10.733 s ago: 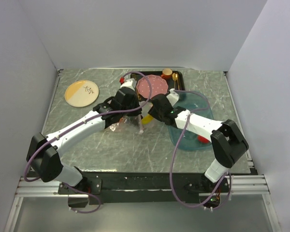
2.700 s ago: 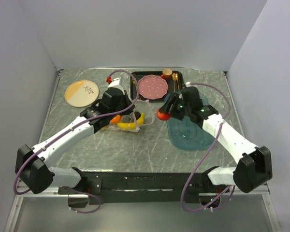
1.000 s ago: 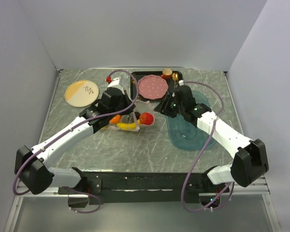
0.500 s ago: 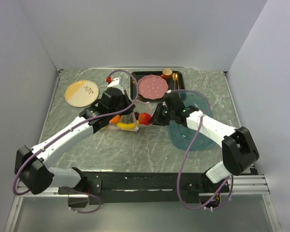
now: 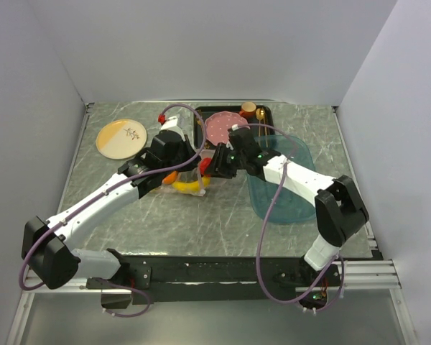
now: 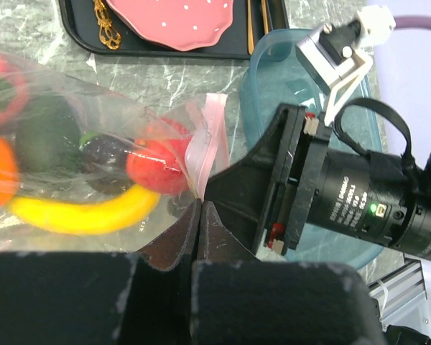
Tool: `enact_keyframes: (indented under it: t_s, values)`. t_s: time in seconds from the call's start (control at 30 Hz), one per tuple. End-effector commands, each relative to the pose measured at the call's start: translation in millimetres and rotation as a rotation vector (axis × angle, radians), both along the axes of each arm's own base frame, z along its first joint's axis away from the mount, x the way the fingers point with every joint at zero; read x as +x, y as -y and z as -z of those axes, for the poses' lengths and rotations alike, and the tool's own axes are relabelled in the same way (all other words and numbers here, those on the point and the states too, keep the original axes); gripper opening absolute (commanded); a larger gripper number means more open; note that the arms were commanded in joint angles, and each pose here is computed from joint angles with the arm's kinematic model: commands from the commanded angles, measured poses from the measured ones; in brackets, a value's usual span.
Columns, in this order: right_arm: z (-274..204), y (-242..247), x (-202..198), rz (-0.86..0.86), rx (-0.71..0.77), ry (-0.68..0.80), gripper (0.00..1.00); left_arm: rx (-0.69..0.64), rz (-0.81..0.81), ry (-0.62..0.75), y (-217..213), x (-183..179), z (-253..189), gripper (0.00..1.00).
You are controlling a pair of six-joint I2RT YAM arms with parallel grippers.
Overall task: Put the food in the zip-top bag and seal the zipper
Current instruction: Adjust the fake fruit in the zipper food storage bag.
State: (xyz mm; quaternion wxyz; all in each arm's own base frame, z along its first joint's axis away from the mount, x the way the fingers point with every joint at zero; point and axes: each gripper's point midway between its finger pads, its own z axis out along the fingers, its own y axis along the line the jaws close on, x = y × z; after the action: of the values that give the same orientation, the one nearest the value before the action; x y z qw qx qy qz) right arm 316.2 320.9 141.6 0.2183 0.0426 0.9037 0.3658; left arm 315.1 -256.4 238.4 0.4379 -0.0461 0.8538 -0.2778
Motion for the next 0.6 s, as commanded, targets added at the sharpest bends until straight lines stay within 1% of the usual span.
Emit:
enact_keyframes:
  t_s: [0.0, 0.07, 0.2, 0.3, 0.37, 0.4, 0.47, 0.5, 0.57]
  values:
    - [-26.9, -13.7, 16.1, -0.019, 0.059, 0.081, 0.44, -0.047, 0.002, 0.036, 3.1, 2.6, -18.2, 0.01]
    - [-42.3, -7.6, 16.2, 0.001, 0.083, 0.120, 0.45, -0.039, -0.009, 0.036, 0.4, 2.8, -18.5, 0.01]
    - [-62.4, 7.2, 17.5, 0.041, 0.103, 0.194, 0.50, -0.050, -0.006, 0.041, 1.2, 2.3, -18.8, 0.01]
    - [-64.4, 18.6, 16.4, 0.056, 0.056, 0.183, 0.51, -0.045, -0.001, 0.035, 3.3, 3.8, -17.0, 0.01]
    - [-68.1, 26.1, 15.8, 0.076, 0.040, 0.211, 0.52, -0.039, -0.003, 0.028, 3.1, 3.9, -15.8, 0.01]
    - [-61.7, 32.8, 12.4, 0.087, 0.015, 0.196, 0.52, -0.038, -0.002, 0.029, 3.3, 4.3, -14.7, 0.01]
    - [-63.3, 52.2, 13.7, 0.163, -0.046, 0.219, 0.51, -0.042, -0.002, 0.039, 2.6, 3.9, -19.1, 0.01]
    - [-51.1, 62.9, 8.8, 0.187, -0.086, 0.194, 0.51, -0.043, -0.002, 0.041, 2.5, 3.2, -21.0, 0.01]
    - [-44.9, 71.6, 5.3, 0.201, -0.110, 0.185, 0.49, -0.042, -0.010, 0.053, -0.3, 3.6, -24.9, 0.01]
